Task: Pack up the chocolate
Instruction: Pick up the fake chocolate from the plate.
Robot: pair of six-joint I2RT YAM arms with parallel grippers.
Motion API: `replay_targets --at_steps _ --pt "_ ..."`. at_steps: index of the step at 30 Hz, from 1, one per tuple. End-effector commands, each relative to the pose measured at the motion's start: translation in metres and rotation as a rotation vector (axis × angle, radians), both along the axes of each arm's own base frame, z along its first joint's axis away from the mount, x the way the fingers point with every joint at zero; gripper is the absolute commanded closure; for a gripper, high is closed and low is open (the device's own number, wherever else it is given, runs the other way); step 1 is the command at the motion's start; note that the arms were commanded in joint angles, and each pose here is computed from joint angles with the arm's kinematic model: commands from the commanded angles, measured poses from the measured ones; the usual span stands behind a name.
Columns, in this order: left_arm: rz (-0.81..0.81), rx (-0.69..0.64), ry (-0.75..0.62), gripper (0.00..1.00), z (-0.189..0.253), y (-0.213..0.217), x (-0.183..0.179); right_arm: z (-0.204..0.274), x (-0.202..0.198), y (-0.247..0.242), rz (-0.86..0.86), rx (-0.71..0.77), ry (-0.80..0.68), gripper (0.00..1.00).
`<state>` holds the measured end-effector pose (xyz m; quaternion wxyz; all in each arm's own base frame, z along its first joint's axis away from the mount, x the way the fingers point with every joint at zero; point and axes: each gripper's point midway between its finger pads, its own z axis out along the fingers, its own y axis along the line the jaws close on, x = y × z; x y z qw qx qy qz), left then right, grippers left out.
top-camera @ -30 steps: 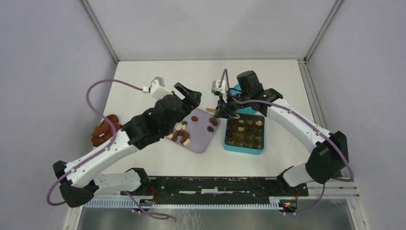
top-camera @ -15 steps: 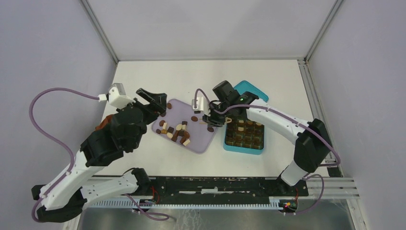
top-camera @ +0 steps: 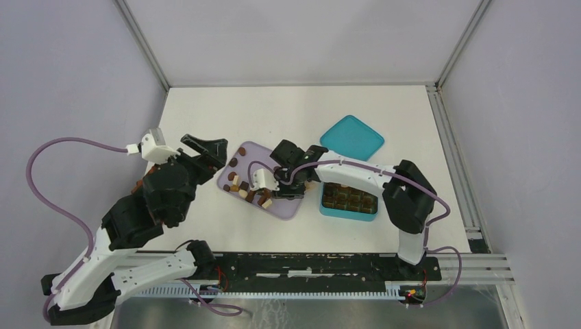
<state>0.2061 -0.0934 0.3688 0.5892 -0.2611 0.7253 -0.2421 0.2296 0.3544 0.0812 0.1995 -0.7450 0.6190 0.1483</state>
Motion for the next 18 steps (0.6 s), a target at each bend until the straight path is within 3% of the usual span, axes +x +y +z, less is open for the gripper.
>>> replay_targets --at_steps 1,18 --pt "0.059 0.003 -0.024 0.14 0.003 0.017 -0.002 0.001 0.011 0.005 0.014 -0.049 -0.064 0.6" --pt "0.071 -0.027 -0.013 0.14 -0.01 0.02 -0.004 -0.024 0.003 0.026 0.083 -0.119 -0.079 0.56"
